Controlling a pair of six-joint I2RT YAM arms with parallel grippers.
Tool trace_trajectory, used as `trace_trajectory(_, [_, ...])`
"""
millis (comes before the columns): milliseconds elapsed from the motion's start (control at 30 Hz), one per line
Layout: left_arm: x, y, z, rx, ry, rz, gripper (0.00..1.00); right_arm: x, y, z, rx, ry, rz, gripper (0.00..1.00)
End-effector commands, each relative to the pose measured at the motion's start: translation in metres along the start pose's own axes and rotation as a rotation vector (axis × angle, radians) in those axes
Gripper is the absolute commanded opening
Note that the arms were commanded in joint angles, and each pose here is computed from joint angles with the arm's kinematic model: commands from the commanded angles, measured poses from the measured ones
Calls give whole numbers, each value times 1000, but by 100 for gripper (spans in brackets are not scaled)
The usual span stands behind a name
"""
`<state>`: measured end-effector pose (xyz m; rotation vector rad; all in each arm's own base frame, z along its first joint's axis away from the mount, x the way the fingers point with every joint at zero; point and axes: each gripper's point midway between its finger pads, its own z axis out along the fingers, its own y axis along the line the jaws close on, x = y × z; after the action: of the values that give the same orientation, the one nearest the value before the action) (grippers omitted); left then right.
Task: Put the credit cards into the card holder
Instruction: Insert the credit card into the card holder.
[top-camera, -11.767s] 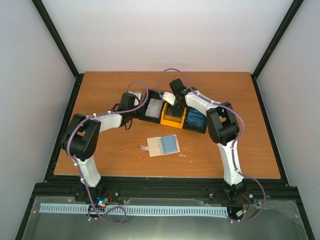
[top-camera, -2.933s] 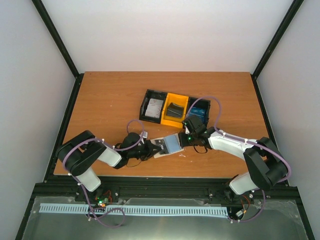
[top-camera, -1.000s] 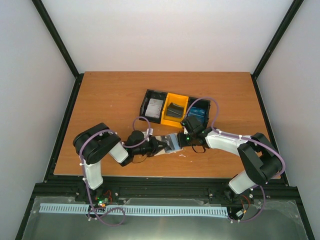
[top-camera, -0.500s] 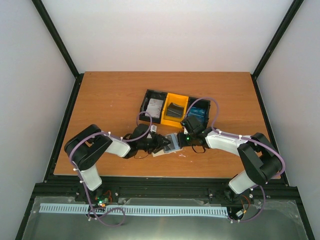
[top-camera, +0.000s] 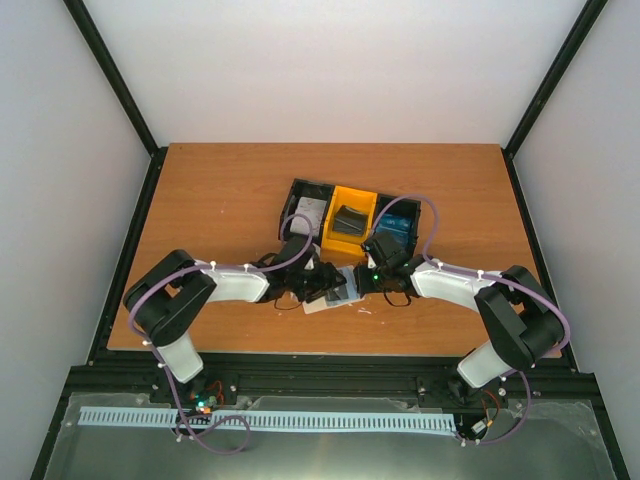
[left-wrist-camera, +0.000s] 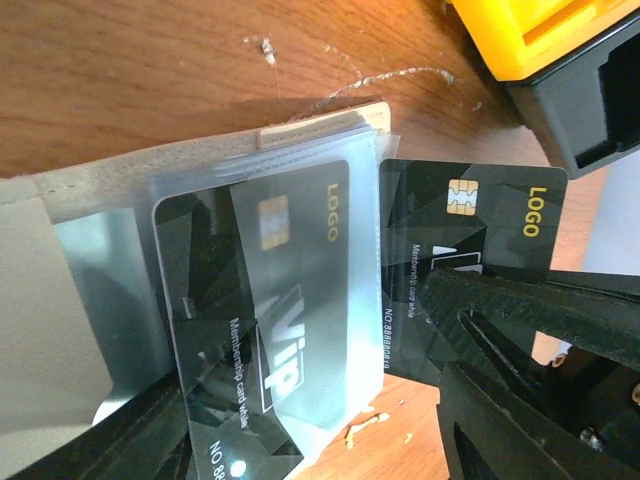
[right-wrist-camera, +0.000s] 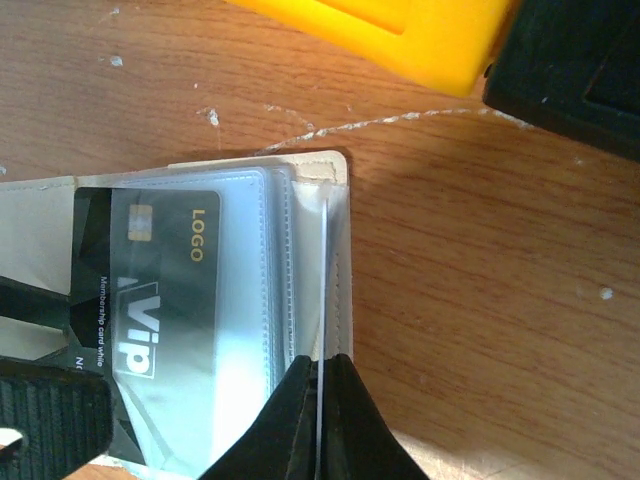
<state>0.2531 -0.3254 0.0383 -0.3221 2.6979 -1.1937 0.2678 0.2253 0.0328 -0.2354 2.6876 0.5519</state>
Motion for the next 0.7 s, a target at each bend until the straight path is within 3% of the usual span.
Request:
trace_trajectory(0, [12,20,11,-139,43,43,64,27,-8,10,26,86,5,3])
trace_trajectory(333, [16,-11,23,-12,93,129,64,29,-9,9,32,93,9,3])
trace_trajectory(667, [25,-13,6,25,101,89,67,24,-8,5,32,71,11,3])
